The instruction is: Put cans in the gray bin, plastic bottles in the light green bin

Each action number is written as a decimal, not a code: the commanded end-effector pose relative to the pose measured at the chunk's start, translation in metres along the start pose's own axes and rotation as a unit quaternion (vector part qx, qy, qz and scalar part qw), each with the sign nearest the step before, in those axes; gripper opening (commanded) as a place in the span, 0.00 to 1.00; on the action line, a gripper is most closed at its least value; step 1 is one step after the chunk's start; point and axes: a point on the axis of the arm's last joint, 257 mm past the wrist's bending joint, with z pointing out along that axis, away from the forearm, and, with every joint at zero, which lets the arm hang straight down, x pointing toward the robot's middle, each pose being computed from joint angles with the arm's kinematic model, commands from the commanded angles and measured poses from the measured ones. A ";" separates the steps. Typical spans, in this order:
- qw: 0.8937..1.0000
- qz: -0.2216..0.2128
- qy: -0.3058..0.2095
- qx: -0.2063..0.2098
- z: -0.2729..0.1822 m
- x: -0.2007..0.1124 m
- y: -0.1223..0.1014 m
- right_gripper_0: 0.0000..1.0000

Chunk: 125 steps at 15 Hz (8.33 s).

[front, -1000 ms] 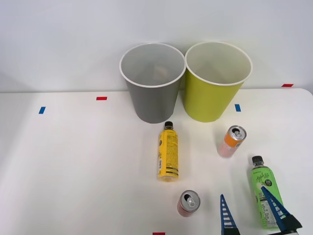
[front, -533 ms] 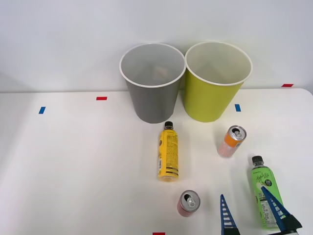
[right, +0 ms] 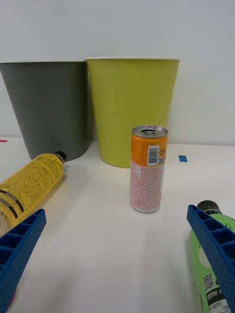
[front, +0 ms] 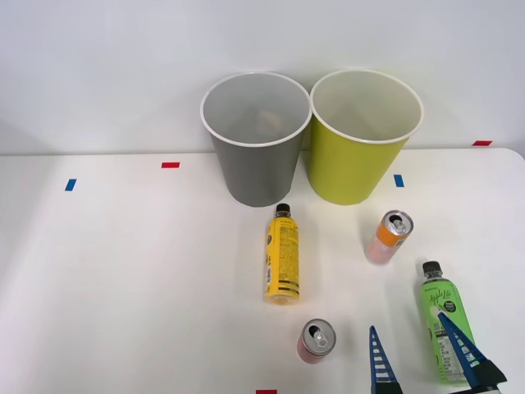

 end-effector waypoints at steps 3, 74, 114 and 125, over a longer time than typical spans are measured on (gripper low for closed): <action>1.000 0.000 0.000 0.000 0.000 0.000 0.000 1.00; 0.896 0.041 0.430 0.101 0.042 0.006 -0.076 1.00; 0.841 0.059 0.522 0.130 0.068 0.072 -0.092 1.00; 0.839 0.040 0.525 0.140 0.072 0.087 -0.098 1.00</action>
